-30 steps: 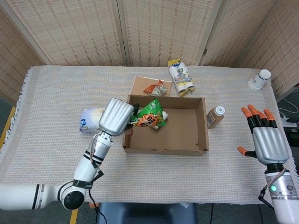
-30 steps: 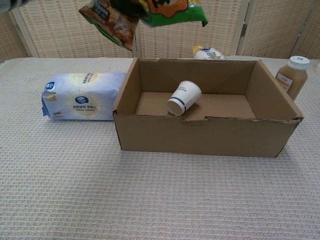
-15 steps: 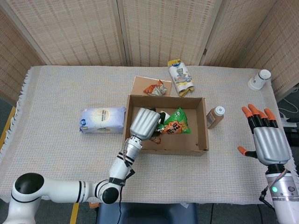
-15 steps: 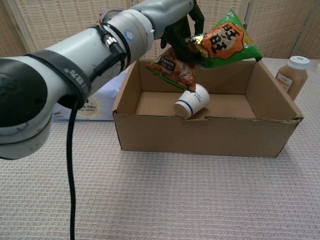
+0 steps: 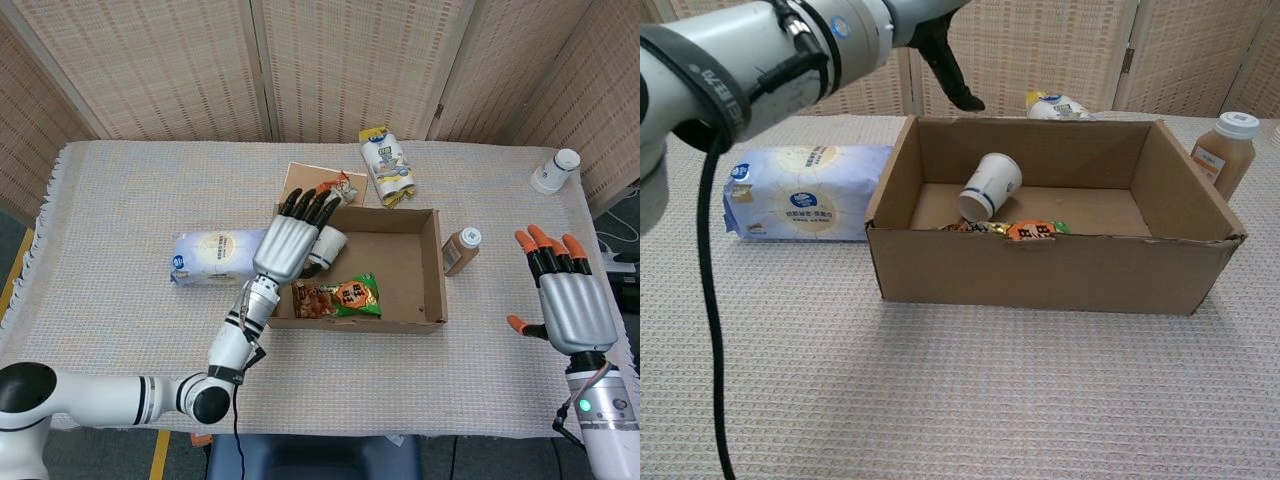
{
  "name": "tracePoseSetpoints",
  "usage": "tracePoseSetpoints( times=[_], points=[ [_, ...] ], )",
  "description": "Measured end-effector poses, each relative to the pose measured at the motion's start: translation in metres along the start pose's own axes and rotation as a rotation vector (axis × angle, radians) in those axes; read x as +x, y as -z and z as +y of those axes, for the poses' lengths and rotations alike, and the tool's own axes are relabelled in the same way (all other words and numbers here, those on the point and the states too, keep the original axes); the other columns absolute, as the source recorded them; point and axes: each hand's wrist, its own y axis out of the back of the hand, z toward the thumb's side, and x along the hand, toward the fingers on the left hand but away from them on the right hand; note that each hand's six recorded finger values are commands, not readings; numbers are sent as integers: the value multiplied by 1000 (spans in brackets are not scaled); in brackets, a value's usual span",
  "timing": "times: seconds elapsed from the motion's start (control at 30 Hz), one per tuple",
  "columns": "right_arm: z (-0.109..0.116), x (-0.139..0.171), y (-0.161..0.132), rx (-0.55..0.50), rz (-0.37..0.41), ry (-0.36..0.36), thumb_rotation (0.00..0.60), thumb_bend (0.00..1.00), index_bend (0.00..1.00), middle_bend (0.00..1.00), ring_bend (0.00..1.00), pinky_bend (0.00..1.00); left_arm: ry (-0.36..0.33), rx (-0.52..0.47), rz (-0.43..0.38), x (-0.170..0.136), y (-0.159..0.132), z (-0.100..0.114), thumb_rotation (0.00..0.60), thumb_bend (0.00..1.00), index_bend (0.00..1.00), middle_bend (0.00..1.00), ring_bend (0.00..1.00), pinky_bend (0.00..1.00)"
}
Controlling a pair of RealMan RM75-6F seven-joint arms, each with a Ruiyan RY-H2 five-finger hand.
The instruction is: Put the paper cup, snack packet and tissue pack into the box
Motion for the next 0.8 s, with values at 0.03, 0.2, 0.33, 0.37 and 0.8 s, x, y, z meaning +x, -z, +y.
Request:
tracePoseSetpoints(
  times=[0.03,0.2,0.33,0.37,0.8],
  points=[
    [0,0,0,0,0,1,600,44,57,0,0,0,-1,14,8,-1,6,2,600,169,0,0,0,57],
    [0,0,0,1,2,-1,600,44,57,0,0,0,30,112,92,-7,60,11,600,171,0,0,0,46],
    [-2,0,-1,3,5,-6,600,44,61,0,0,0,85,140,148,-16,89,8,600,171,0,0,0,42],
    [-2,0,-2,4,6,-7,600,44,63,0,0,0,105,147,161,-18,97,7,600,170,0,0,0,41],
    [-3,-1,-1,7,2,-8,600,44,66,0,0,0,423,155,213,-37,128,-33,600,170,0,0,0,38]
  ],
)
